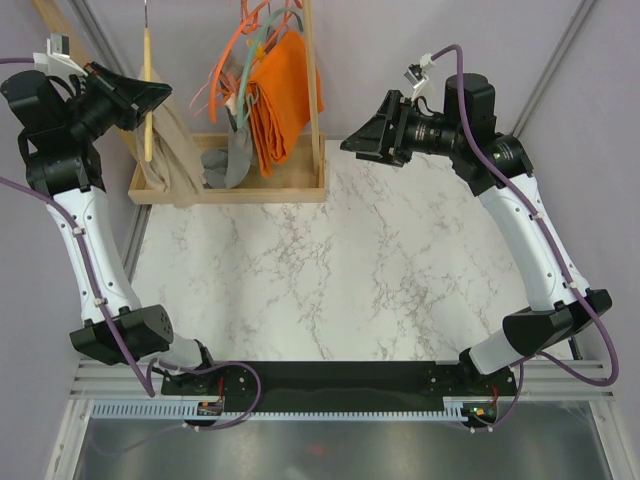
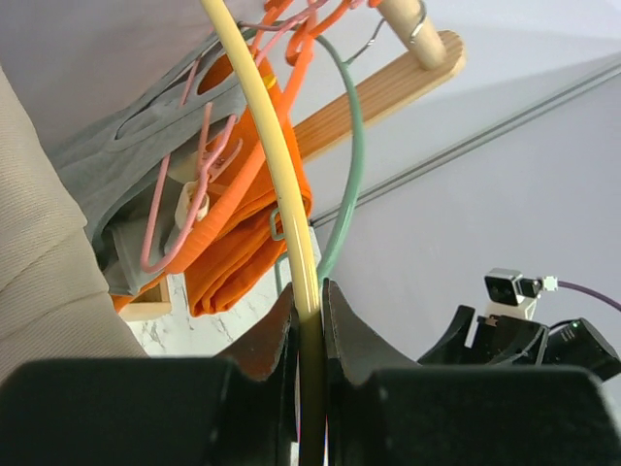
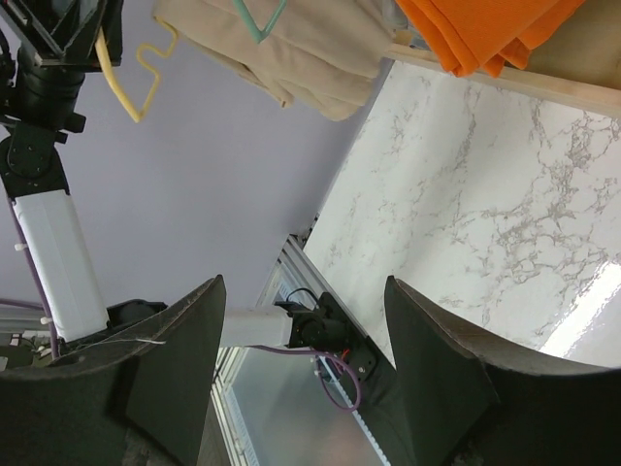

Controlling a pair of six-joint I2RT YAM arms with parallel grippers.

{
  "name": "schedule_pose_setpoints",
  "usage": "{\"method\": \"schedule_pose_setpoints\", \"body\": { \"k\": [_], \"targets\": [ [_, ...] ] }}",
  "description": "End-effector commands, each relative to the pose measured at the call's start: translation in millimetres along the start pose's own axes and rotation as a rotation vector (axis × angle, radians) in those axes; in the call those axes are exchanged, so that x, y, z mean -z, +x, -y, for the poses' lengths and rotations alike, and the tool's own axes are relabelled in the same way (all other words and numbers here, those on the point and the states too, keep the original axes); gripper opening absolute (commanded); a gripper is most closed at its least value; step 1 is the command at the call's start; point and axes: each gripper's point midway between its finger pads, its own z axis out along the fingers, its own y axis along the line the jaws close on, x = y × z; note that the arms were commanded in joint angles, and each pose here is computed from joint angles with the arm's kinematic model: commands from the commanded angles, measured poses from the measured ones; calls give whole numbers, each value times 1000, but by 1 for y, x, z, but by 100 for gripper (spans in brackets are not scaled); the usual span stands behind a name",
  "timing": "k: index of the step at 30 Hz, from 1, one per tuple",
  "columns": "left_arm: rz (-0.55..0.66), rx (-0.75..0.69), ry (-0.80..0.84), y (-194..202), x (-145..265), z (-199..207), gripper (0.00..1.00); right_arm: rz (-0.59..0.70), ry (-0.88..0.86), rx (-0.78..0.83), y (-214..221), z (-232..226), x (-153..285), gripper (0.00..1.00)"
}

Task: Place the trousers on the hanger
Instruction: Place the hanger at the clothesline, then reset both arms

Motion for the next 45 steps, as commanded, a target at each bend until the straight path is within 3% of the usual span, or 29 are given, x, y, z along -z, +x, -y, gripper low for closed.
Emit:
{"method": "schedule_pose_setpoints", "body": {
  "k": [1,6,14,27,28,30,31,33,34,40,45],
  "targets": [
    [73,-172,136,-23,13,53,2,6,-41,38,3,-17,8,74],
    [90,-139,216,-50,-1,70,2,5,-38,36,5,-17,9,74],
    [107,0,218,-73,-34,37,2,18,-40,43,2,-20,10,74],
    [95,153,102,-60,-49,-13,4,31,-34,34,-3,-17,11,74],
    [89,175,75,-56,-46,-16,26,30,-33,32,-3,-16,10,74],
    [101,181,6,-51,-46,-31,50,28,-30,26,-3,-15,11,75],
    [98,199,-35,-45,-40,-33,68,26,-27,21,-2,-13,10,75],
    [112,200,-106,-41,-36,-46,84,26,-23,15,-1,-11,10,75],
    [112,200,-133,-38,-33,-50,100,26,-23,14,-1,-11,9,76],
    [157,198,-379,-21,5,-66,100,19,-10,0,2,-5,8,76],
    [315,180,-596,-20,59,-69,100,11,21,-16,5,7,4,76]
  ]
}}
